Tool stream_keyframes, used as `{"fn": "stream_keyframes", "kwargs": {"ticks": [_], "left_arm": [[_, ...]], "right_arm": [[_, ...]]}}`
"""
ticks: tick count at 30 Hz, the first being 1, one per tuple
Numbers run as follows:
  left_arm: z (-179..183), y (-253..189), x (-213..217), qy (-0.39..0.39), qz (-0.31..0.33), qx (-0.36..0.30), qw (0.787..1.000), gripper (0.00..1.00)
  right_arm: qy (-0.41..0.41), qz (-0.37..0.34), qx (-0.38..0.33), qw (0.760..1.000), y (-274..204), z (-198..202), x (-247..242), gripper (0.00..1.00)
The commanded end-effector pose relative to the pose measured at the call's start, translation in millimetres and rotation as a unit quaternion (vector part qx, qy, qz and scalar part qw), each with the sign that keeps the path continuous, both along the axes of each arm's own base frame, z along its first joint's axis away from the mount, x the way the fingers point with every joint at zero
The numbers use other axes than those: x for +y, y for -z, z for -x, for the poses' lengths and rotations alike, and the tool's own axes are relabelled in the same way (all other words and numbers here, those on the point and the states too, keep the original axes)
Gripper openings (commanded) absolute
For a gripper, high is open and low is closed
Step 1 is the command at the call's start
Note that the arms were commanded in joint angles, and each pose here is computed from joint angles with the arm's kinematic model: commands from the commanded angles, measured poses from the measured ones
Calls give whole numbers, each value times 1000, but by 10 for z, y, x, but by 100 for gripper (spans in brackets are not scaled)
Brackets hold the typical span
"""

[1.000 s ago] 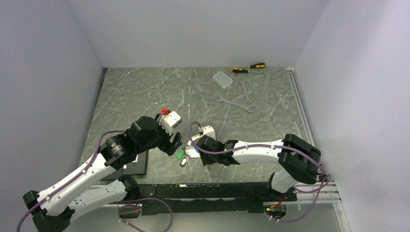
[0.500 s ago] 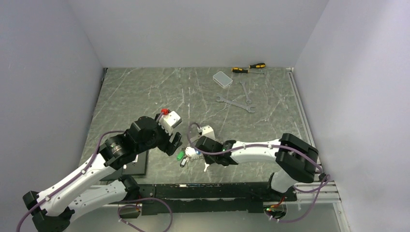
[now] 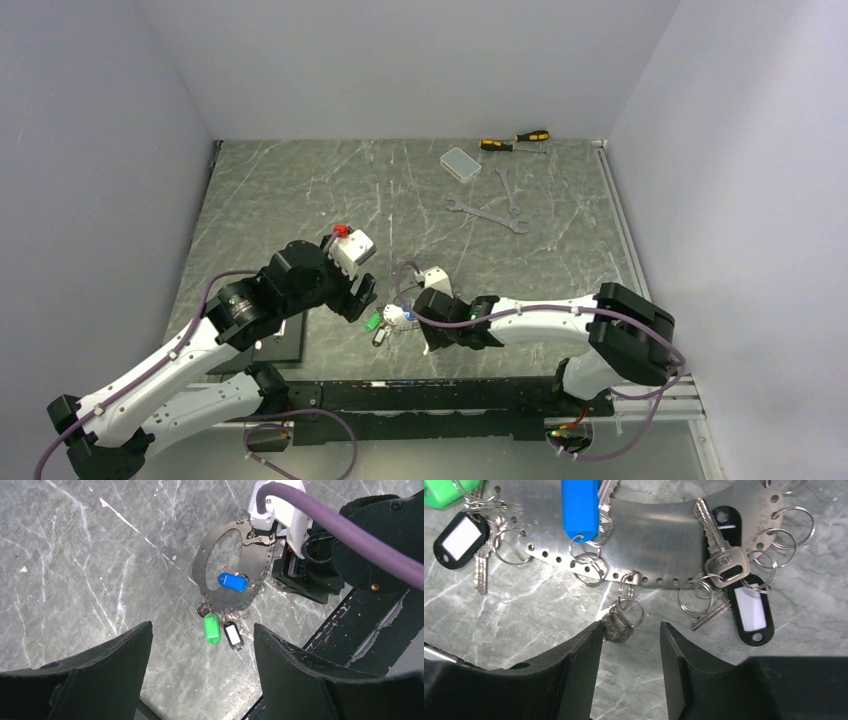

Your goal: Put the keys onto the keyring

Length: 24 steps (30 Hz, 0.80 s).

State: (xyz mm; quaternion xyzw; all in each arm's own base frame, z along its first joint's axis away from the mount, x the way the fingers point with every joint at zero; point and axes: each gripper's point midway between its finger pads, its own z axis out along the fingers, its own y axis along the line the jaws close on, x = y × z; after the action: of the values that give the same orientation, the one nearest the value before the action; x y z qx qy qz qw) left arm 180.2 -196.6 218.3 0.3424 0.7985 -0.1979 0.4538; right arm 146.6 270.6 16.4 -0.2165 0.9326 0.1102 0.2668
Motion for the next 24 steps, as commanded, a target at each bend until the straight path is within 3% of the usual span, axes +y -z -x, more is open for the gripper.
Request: {"fn": "stream_keyframes", "kwargs": {"ticks": [1,7,13,16,20,22,24], "left_arm": [[-1,-50,-14,2,6,-1,1000,78],[1,-54,-6,1,7,-2,1000,78],[-2,-60,-8,1,7,-2,1000,78],[2,-72,-4,2,8,-4,1000,78],[5,-81,4,1,11,-6,1000,78],[7,-78,1,1,11,-5,1000,78],[6,-75,0,1,10,-4,1000,78]], "right_arm": [[-5,13,27,1000,98,154,53,49],[-20,35,38,998,153,299,46,49],[-9,87,35,996,127,350,-323,51],[10,111,24,994,89,316,-461,37],[16,116,31,993,71,335,-483,28],[17,116,37,992,49,366,-502,30],[15,104,40,994,-5,395,-501,38]]}}
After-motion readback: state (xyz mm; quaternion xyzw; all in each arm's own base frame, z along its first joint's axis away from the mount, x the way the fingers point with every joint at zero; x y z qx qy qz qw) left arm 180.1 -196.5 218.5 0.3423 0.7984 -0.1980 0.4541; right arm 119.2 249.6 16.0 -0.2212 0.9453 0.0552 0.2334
